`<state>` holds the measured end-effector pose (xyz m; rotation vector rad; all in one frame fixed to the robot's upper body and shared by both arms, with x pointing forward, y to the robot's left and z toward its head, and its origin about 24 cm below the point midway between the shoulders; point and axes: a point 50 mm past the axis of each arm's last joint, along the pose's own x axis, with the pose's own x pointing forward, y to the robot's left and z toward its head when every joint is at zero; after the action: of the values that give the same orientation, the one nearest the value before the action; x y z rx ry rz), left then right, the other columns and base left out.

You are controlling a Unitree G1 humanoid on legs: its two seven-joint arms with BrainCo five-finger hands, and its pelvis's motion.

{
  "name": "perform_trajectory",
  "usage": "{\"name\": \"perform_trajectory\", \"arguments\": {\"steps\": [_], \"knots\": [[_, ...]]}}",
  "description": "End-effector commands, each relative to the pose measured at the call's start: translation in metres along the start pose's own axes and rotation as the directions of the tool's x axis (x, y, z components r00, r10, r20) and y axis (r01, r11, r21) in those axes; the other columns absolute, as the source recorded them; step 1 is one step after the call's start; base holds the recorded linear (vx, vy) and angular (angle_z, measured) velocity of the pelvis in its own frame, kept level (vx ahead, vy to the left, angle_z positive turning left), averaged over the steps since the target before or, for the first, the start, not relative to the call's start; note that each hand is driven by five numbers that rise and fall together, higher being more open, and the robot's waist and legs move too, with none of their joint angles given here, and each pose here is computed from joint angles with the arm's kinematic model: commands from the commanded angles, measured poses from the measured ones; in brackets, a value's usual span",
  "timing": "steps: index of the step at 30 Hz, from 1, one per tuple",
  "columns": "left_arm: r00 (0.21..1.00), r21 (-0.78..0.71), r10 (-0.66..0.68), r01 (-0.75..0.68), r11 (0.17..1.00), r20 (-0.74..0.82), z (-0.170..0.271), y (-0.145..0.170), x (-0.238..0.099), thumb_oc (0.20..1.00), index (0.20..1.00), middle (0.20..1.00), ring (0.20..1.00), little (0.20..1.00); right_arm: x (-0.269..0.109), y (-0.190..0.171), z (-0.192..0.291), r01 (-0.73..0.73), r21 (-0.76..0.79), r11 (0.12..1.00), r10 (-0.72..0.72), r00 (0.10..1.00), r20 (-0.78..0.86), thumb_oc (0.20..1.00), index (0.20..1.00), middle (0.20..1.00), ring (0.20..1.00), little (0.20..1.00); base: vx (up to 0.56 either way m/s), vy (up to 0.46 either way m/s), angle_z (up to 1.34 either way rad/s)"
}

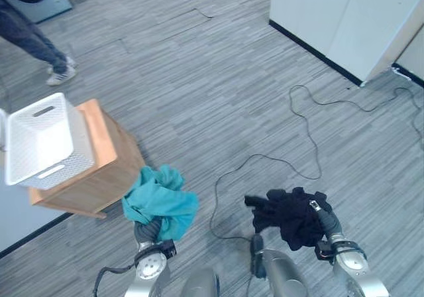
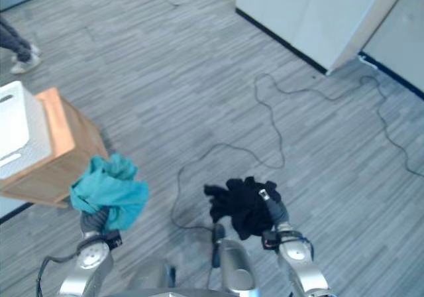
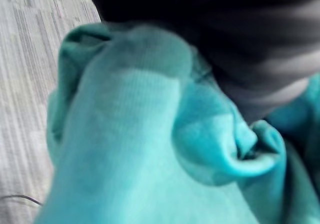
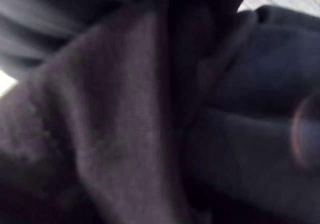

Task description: Tidy up the quilt and then pick up the clothes from the bed and put them into the laundry hamper.

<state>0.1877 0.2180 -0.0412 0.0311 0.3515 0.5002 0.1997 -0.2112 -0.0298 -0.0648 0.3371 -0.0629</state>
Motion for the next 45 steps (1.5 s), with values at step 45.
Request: {"name": "perform_trajectory", "arguments": {"steps": [45], "knots": [[0.985, 0.053, -0.096, 0.09, 0.995, 0.14, 0.036, -0.004, 0.008, 0.2, 0.2, 0.2, 0.2, 0.2, -0.026, 0.018, -0.013, 0.008, 0.069, 0.998, -0.007, 1.0, -0.015, 0.2, 0.2, 0.2, 0.2, 0.2, 0.47, 0.001, 0.27]]}}
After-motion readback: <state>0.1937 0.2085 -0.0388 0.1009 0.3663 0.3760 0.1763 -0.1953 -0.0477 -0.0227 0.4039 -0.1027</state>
